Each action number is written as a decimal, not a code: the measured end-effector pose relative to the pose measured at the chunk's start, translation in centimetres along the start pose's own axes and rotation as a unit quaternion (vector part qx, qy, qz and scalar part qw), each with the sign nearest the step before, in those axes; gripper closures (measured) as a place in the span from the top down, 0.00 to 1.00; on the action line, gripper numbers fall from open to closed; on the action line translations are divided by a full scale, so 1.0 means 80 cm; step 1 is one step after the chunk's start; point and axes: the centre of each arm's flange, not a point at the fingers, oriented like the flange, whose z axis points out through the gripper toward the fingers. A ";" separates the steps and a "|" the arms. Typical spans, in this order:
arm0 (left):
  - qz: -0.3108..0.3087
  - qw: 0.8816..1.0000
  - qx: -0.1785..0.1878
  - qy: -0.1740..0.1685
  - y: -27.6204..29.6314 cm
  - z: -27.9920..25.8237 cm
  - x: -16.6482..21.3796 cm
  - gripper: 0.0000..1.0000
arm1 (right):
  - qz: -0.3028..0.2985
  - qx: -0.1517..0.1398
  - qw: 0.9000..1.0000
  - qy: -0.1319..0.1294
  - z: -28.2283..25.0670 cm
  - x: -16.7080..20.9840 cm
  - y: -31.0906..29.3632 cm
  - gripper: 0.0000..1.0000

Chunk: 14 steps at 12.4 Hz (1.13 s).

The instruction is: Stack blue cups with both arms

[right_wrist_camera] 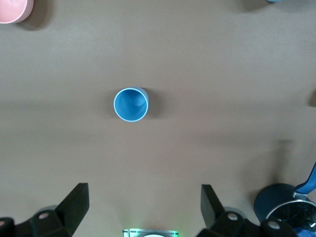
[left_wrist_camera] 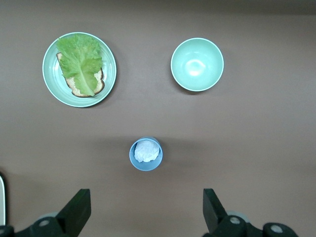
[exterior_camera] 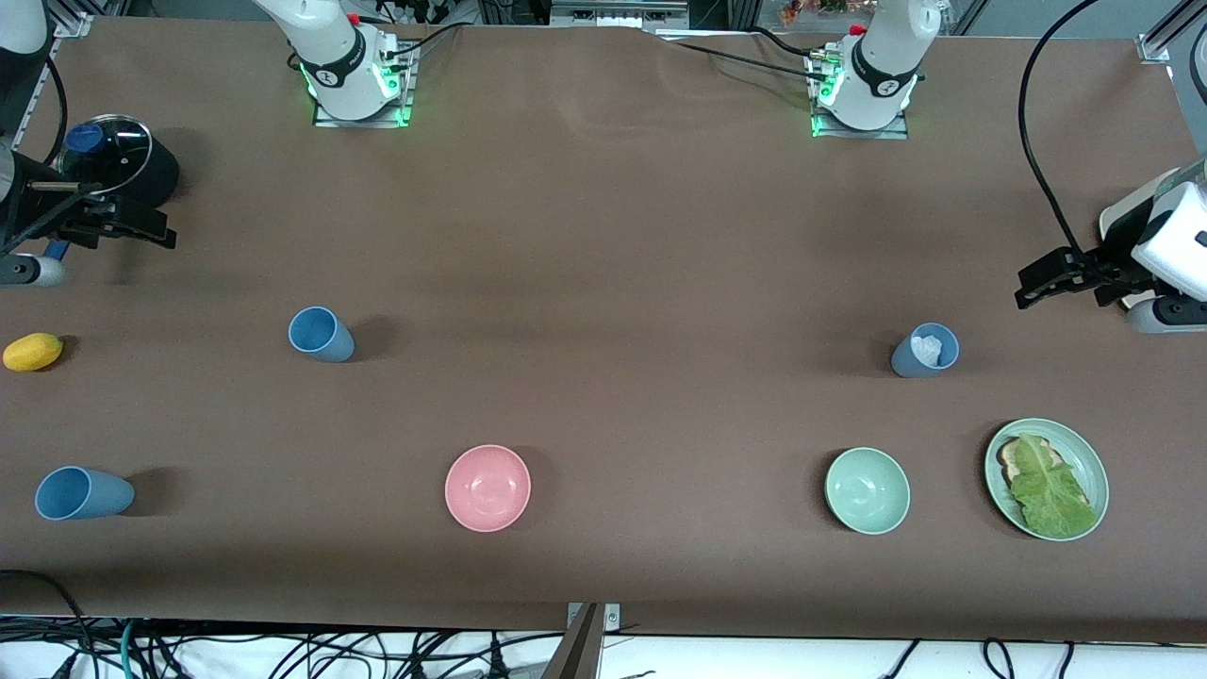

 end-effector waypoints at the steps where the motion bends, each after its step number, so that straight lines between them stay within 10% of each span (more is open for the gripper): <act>1: 0.000 1.000 0.000 0.000 0.000 0.000 0.000 1.00 | 0.000 0.000 1.000 0.000 0.000 0.000 0.000 1.00; 14: 0.000 1.000 0.000 0.000 0.000 0.000 0.000 1.00 | 0.000 0.000 1.000 -0.008 0.002 -0.002 0.000 1.00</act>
